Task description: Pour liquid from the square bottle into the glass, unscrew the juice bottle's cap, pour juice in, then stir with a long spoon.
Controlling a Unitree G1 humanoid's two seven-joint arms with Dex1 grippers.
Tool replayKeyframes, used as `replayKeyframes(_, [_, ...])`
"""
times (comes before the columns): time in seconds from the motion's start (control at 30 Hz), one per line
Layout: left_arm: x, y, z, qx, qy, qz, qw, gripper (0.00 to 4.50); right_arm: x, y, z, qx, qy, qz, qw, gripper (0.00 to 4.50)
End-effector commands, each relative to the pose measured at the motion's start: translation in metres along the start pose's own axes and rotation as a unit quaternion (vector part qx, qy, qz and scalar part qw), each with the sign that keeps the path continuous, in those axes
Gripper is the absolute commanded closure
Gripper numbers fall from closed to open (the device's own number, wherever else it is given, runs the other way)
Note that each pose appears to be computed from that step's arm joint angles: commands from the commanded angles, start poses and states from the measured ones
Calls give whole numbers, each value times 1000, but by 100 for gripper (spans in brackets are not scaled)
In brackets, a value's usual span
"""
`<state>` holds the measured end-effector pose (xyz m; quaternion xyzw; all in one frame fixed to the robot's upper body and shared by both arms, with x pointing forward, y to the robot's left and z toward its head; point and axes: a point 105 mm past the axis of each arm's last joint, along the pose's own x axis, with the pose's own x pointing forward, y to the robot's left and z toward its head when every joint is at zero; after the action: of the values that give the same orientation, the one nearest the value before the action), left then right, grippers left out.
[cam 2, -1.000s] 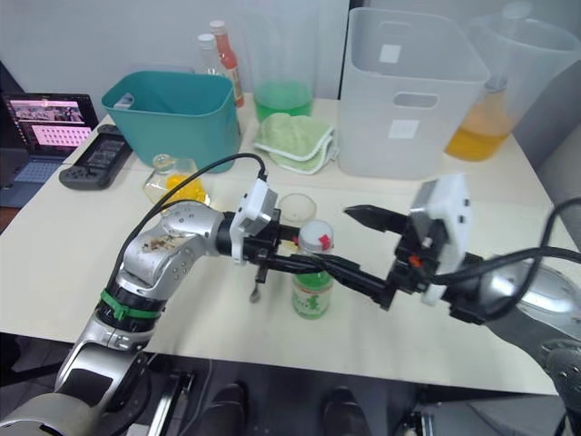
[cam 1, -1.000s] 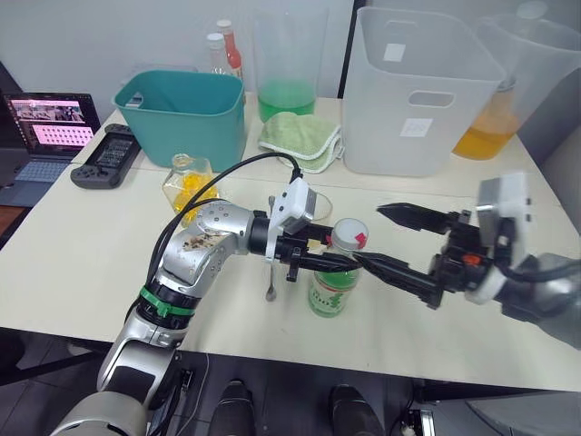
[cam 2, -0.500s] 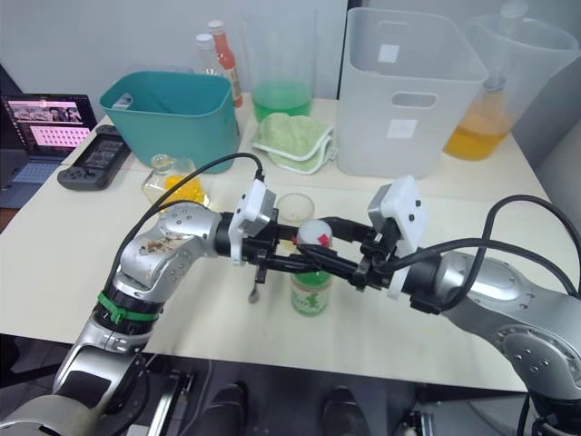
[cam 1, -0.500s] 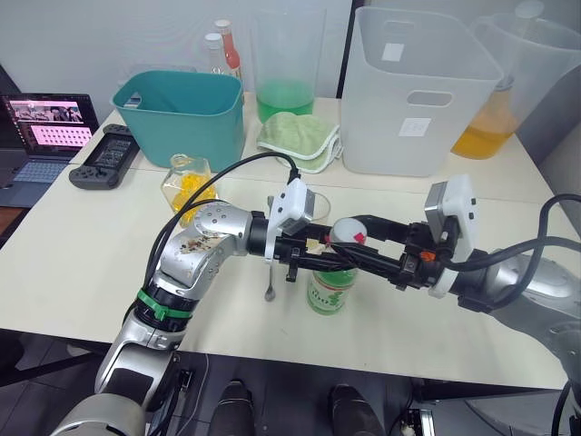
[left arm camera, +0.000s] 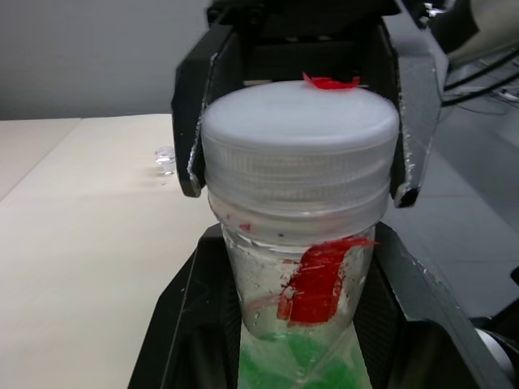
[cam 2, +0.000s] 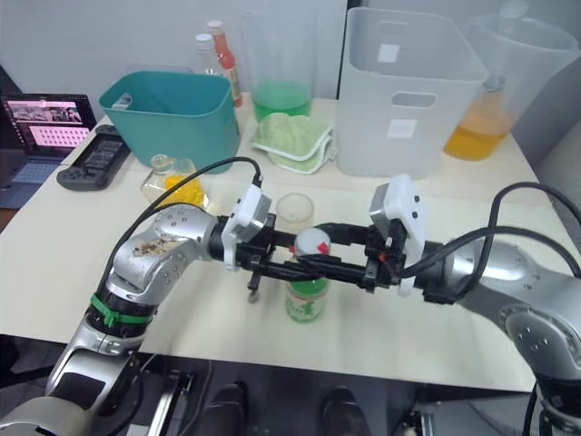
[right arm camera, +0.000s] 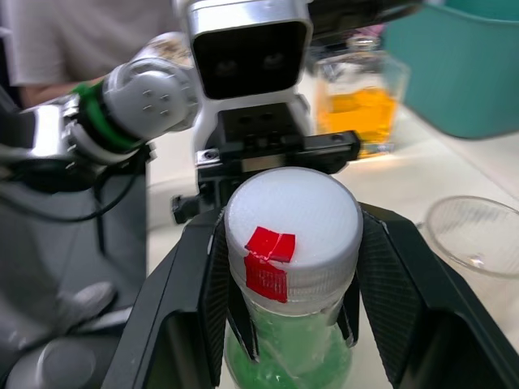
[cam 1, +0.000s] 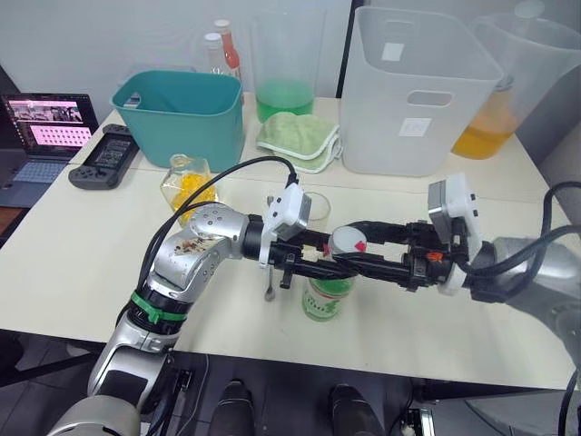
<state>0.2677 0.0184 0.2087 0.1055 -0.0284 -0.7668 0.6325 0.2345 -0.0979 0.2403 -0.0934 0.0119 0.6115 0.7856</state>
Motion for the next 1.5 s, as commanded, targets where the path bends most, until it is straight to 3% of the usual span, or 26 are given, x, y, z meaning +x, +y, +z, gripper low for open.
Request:
replayKeyframes(0.03, [-26, 7, 10, -2, -9, 15, 1000, 315, -4, -10, 3, -35, 16, 71, 997, 276])
replayKeyframes(0.2, [-30, 9, 15, -11, -18, 14, 1000, 315, 3, -23, 2, -66, 34, 148, 986, 276])
replayKeyframes(0.4, [-38, 15, 10, -29, -21, 46, 998, 315, 8, -36, 2, -84, 41, 184, 979, 276])
replayKeyframes(0.73, [-36, 33, 14, -25, -37, 82, 996, 315, 2, -36, 3, -87, 39, 187, 978, 276])
replayKeyframes(1.0, [-29, 29, 14, -24, -38, 67, 997, 315, -4, -34, 8, -83, 34, 174, 981, 276])
replayKeyframes(1.07, [-29, 29, 13, -23, -36, 67, 997, 315, -9, -36, 12, -78, 33, 160, 984, 169])
replayKeyframes(1.23, [-29, 29, 10, -21, -31, 67, 997, 315, -22, -29, 32, -89, -1, 117, 989, 7])
replayKeyframes(1.5, [-28, 29, 8, -26, -35, 76, 996, 315, -28, -21, 31, -77, -30, -44, 996, 7])
